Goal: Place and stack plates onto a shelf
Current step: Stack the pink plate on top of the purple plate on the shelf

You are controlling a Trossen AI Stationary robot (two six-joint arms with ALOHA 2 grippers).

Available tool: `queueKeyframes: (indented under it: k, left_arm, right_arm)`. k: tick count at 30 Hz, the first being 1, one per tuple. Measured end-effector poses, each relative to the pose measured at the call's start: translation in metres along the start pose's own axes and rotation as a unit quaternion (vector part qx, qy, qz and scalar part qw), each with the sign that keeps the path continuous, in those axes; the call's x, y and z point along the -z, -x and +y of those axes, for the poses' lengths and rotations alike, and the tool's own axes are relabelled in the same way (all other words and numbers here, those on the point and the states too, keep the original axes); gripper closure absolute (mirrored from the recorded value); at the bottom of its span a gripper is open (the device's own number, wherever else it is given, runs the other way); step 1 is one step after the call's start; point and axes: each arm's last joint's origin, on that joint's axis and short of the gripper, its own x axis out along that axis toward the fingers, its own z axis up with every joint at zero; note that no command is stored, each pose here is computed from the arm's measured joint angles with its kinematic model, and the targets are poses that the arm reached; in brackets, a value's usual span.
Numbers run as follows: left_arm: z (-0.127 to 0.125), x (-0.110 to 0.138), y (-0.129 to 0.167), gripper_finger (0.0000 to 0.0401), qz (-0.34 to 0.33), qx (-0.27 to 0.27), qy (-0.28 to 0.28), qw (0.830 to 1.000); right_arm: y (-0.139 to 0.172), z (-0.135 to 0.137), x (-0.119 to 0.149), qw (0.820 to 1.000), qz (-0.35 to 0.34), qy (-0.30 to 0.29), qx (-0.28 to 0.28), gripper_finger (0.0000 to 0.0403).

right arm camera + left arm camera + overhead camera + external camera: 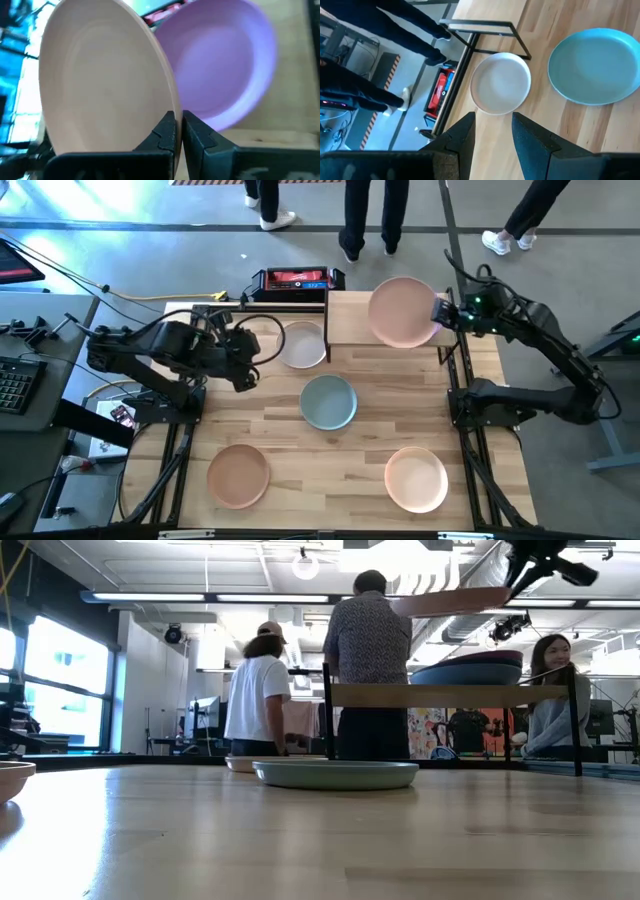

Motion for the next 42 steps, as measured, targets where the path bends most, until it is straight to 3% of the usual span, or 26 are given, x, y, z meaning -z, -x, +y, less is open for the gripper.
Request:
queueKeyframes:
  k: [22,32,42]
  left_arm:
    - [0.005,0.002,-0.003,0.0286,0.015,-0.015,-0.016,1.0]
    - [0.012,0.001,-0.008,0.0286,0.025,-0.026,-0.014,0.999]
    - [0.018,0.001,-0.013,0.0286,0.035,-0.034,-0.021,0.999]
  right_arm:
    - [-0.033,-0.011,-0.024,0.99,-0.001,-0.093,0.108,0.0403]
    - [-0.059,-0.007,-0.029,0.983,0.02,-0.099,0.151,0.0403]
    - [-0.059,-0.012,-0.027,0.976,0.024,-0.097,0.193,0.0403]
